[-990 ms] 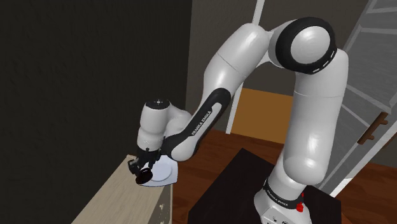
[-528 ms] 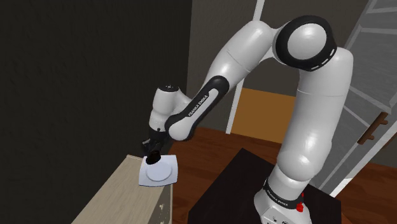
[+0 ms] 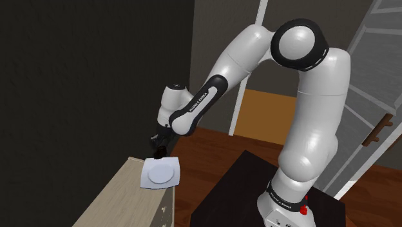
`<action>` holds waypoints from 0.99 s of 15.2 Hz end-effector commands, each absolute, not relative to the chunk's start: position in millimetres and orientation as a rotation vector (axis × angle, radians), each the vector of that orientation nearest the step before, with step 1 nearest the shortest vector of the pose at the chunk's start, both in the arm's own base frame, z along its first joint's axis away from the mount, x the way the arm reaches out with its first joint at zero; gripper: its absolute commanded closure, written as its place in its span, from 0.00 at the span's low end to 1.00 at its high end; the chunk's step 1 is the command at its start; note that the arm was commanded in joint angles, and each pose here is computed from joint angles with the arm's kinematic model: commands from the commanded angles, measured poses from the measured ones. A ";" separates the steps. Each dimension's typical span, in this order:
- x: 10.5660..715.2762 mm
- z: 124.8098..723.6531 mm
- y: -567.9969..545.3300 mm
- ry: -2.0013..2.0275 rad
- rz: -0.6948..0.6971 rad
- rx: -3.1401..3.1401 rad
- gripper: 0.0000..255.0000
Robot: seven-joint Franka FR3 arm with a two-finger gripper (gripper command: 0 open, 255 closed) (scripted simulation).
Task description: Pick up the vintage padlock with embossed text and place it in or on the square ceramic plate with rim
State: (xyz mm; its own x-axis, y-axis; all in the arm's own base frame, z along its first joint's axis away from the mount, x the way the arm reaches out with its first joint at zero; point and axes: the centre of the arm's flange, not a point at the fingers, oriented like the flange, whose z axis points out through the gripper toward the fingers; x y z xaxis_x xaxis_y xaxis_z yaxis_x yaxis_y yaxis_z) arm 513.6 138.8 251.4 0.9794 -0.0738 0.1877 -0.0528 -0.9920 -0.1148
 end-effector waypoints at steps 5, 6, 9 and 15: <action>514.4 220.0 138.8 0.096 -0.293 -3.017 1.00; 514.4 214.8 138.8 0.096 -0.293 -3.017 1.00; 514.4 198.9 138.8 0.096 -0.293 -3.017 1.00; 514.4 167.7 138.8 0.096 -0.293 -3.017 1.00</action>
State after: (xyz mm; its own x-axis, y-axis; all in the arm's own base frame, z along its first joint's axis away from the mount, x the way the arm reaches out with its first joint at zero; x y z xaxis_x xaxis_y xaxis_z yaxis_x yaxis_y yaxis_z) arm 515.7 138.4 173.8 0.9795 -0.0735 0.1877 -0.0524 -0.9920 -0.1147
